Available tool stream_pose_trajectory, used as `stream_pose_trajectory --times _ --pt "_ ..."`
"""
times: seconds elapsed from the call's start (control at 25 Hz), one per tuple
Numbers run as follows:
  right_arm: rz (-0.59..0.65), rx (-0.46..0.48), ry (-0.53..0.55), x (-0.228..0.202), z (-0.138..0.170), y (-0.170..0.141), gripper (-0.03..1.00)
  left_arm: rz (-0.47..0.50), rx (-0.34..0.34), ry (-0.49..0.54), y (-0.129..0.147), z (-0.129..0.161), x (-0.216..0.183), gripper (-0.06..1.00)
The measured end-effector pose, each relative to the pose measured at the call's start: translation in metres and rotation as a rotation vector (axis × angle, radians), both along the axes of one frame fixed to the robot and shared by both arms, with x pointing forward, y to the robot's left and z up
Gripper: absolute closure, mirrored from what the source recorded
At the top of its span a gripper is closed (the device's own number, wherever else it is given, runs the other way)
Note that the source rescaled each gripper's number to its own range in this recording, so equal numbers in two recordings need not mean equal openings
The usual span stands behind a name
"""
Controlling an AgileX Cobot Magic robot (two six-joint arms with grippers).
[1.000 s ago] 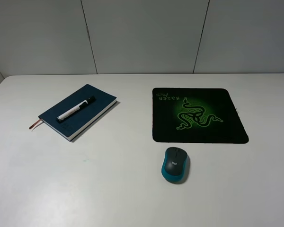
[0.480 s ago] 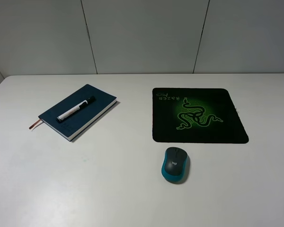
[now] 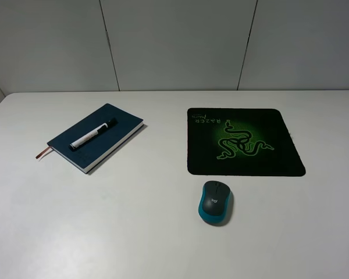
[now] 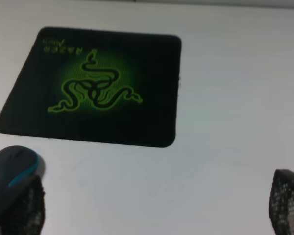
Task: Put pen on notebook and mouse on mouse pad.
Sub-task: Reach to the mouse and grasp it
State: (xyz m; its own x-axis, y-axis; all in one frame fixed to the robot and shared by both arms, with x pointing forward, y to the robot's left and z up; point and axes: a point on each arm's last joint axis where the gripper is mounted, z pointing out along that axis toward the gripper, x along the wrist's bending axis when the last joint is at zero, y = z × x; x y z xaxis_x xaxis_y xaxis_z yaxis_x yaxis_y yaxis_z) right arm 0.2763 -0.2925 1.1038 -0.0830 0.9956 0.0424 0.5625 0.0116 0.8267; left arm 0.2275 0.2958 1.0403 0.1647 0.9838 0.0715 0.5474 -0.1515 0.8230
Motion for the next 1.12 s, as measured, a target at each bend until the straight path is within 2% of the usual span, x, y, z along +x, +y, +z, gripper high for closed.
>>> stream_pose_trajectory --times 0.28,0.52,0.64,0.88,1.12 --pt "0.007 -0.003 0.269 0.064 0.008 0.006 -0.03 0.0 0.0 0.0 0.0 0.0 0.0 -0.05" --pt "0.061 -0.001 0.507 0.106 -0.016 0.024 -0.03 0.0 0.0 0.0 0.0 0.0 0.0 -0.05" --pt "0.05 0.018 0.619 0.121 -0.031 0.037 -0.03 0.0 0.0 0.0 0.0 0.0 0.0 -0.05" --pt "0.052 0.035 0.744 0.135 -0.055 0.072 -0.03 0.0 0.0 0.0 0.0 0.0 0.0 -0.05" --pt "0.079 0.005 0.847 0.137 -0.082 0.114 -0.03 0.0 0.0 0.0 0.0 0.0 0.0 -0.05"
